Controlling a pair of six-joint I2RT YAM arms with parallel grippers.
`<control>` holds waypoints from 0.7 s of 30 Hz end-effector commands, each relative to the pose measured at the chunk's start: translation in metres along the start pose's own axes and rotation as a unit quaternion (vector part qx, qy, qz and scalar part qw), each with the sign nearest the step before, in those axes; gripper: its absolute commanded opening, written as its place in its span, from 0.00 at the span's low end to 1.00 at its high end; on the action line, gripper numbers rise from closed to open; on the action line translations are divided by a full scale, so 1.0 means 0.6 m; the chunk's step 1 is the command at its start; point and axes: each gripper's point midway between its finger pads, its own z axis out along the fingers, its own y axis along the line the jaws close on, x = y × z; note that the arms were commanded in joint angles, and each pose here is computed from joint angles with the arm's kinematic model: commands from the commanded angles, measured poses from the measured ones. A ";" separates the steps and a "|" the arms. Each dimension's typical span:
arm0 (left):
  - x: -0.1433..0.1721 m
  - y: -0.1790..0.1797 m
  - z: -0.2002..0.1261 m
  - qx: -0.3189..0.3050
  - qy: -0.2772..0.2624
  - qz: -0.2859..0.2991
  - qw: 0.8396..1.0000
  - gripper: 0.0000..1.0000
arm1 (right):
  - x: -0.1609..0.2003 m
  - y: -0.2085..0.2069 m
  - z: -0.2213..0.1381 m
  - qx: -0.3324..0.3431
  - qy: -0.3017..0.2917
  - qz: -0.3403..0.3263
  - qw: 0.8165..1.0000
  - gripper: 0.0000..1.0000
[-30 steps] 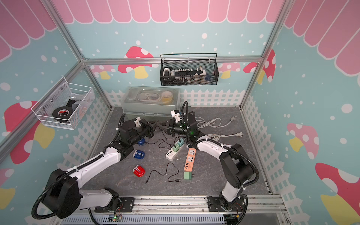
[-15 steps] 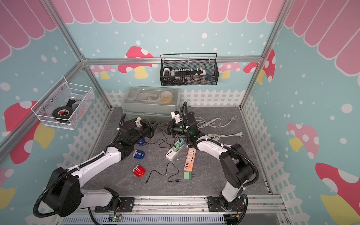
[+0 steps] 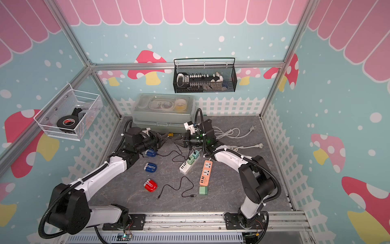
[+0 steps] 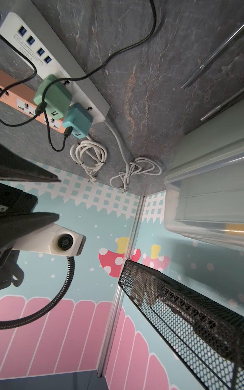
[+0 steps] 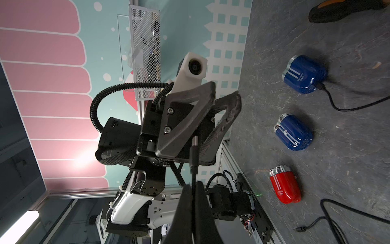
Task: Charge the electric shaver
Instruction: Pick up the charging cable from the center of the board.
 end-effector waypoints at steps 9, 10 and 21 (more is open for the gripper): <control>0.029 -0.009 -0.006 0.006 0.050 0.010 0.999 0.16 | -0.006 -0.003 0.007 -0.005 0.012 -0.007 1.000 0.00; 0.029 -0.008 -0.006 0.004 0.050 0.008 0.999 0.14 | -0.001 -0.004 0.007 -0.007 0.022 -0.007 1.000 0.00; 0.030 -0.003 -0.004 0.001 0.053 0.009 0.999 0.00 | -0.009 -0.007 0.002 -0.008 0.016 -0.002 1.000 0.00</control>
